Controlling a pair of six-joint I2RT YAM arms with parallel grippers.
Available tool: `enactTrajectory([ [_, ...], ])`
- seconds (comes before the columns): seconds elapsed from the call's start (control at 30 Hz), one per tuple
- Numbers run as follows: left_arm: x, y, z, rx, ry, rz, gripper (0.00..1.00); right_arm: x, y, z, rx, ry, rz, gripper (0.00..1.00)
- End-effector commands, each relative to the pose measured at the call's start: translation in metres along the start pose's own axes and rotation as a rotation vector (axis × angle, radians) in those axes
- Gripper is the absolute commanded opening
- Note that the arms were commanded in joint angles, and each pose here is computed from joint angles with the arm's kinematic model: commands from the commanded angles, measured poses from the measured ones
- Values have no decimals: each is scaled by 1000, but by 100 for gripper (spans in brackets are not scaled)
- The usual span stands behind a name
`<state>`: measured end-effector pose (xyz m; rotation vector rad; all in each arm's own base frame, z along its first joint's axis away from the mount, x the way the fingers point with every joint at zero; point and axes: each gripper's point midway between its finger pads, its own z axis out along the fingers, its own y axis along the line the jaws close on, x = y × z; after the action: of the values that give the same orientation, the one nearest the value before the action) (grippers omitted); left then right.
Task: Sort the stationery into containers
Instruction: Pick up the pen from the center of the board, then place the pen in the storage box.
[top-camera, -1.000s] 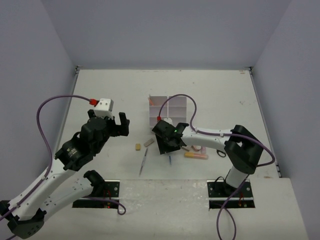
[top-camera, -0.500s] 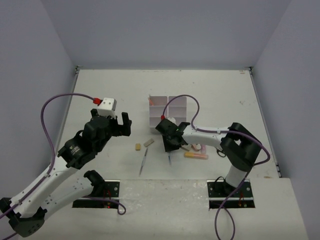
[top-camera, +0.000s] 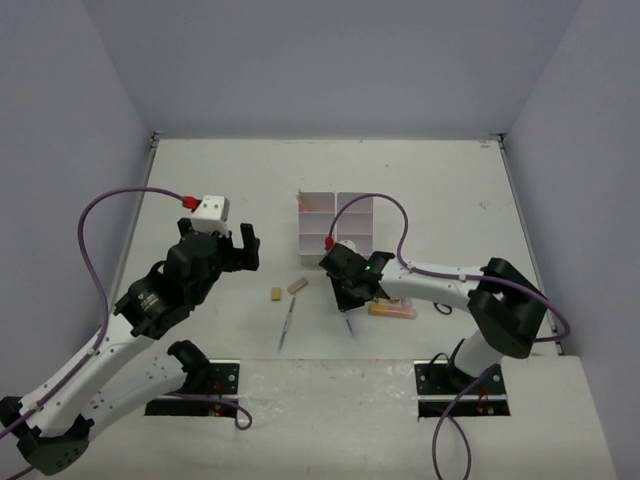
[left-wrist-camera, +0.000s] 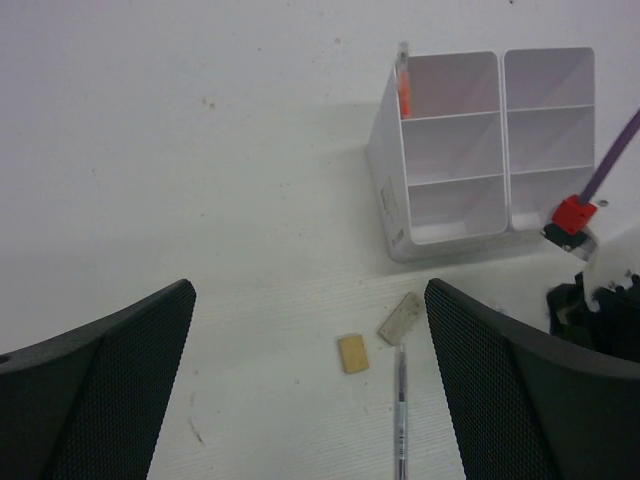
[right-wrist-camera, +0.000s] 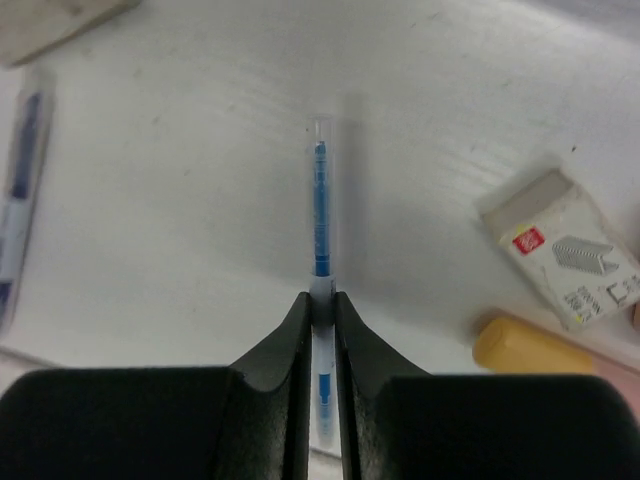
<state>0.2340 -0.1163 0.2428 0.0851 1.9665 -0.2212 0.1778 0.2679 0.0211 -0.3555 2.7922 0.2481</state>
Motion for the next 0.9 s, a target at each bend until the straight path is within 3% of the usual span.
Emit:
enactTrajectory([
  [0.0, -11, 23, -5, -120, -60, -50, 100, -5, 26, -53, -175, -86, -119, 0],
  [0.23, -23, 41, -19, -189, -128, -122, 100, -48, 58, -145, -427, -371, -222, 0],
  [0.4, -26, 47, -20, -209, -144, -132, 100, -137, 40, -206, -303, -709, -224, 0],
  [0.53, -23, 51, -12, -230, -119, -114, 100, -232, 26, -262, -382, -1039, -181, 0],
  [0.6, -20, 49, -8, -230, -99, -100, 100, -260, 28, -288, -399, -1138, -220, 0],
  [0.77, -14, 42, -1, -201, -65, -81, 100, -332, 32, -278, -285, -1227, -313, 0],
  [0.87, -13, 36, 1, -161, -60, -73, 100, -345, 35, -261, -268, -1410, -366, 0],
])
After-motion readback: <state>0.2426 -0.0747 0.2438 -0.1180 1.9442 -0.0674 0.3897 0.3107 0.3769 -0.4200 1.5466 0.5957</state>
